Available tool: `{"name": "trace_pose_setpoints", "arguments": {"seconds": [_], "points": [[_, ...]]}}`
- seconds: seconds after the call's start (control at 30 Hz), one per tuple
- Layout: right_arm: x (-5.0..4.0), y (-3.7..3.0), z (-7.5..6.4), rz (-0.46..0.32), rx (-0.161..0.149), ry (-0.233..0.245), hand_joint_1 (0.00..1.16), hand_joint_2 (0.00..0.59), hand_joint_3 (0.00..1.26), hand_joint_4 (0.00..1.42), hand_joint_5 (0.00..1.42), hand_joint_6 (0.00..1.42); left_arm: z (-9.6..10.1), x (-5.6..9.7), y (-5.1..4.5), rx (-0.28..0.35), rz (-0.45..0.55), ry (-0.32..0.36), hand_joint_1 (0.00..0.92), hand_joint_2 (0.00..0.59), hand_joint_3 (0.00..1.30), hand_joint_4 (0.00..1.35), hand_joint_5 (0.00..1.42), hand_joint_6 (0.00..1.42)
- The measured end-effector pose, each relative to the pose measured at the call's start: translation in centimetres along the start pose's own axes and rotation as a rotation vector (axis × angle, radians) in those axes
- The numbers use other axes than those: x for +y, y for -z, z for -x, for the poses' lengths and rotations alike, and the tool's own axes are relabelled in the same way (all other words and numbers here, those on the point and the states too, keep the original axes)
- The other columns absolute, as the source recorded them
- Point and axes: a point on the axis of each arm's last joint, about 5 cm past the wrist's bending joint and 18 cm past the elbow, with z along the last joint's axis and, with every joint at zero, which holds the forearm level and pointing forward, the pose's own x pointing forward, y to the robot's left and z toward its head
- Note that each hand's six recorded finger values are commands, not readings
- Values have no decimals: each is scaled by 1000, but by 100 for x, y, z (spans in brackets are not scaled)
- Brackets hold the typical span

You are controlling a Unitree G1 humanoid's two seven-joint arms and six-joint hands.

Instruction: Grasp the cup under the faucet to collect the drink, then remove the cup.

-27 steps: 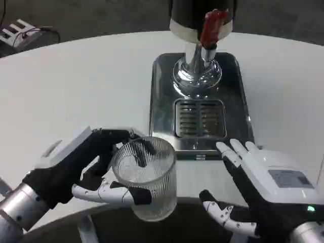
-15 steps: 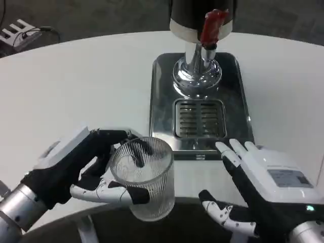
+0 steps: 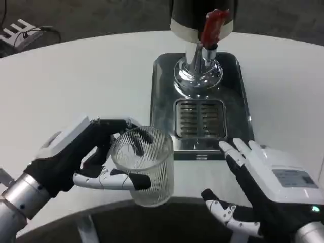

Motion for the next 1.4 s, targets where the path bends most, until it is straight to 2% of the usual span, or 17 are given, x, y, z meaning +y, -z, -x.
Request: {"name": "trace_pose_setpoints", "arguments": {"seconds": [0.17,0.27,0.33,0.57,0.83,0.9,1.1,1.27,1.4], "points": [[8,36,47,-7,29,-6,356,437,83,0,0,0,-136,49,79,28,-16,-30,445,18,1058,1126,1392,1424],[-27,54,89,-8,42,17,356,437,83,0,0,0,-240,81,137,57,-30,-41,447,20,1058,1126,1392,1424],[-29,63,101,-9,47,12,356,437,83,0,0,0,-321,119,169,75,-39,-61,447,19,1058,1126,1392,1424],[-77,57,142,-12,43,23,358,442,83,0,0,0,-542,228,230,132,-60,-138,445,18,1058,1126,1392,1424],[-81,44,183,-29,36,16,362,445,84,0,0,4,-869,341,181,193,-126,-164,445,17,1058,1136,1392,1424],[-87,38,197,-35,34,21,364,446,84,0,0,51,-938,351,159,204,-144,-156,445,17,1058,1137,1392,1424],[-81,42,227,-50,30,4,366,446,84,0,0,73,-1131,303,88,223,-182,-123,445,17,1058,1138,1392,1424],[-114,49,273,-54,24,25,367,446,84,0,0,70,-1237,250,37,226,-216,-77,445,17,1058,1138,1392,1424],[-114,62,316,-53,31,21,367,446,84,0,0,71,-1321,190,-11,219,-232,-52,445,17,1058,1138,1392,1424]]}}
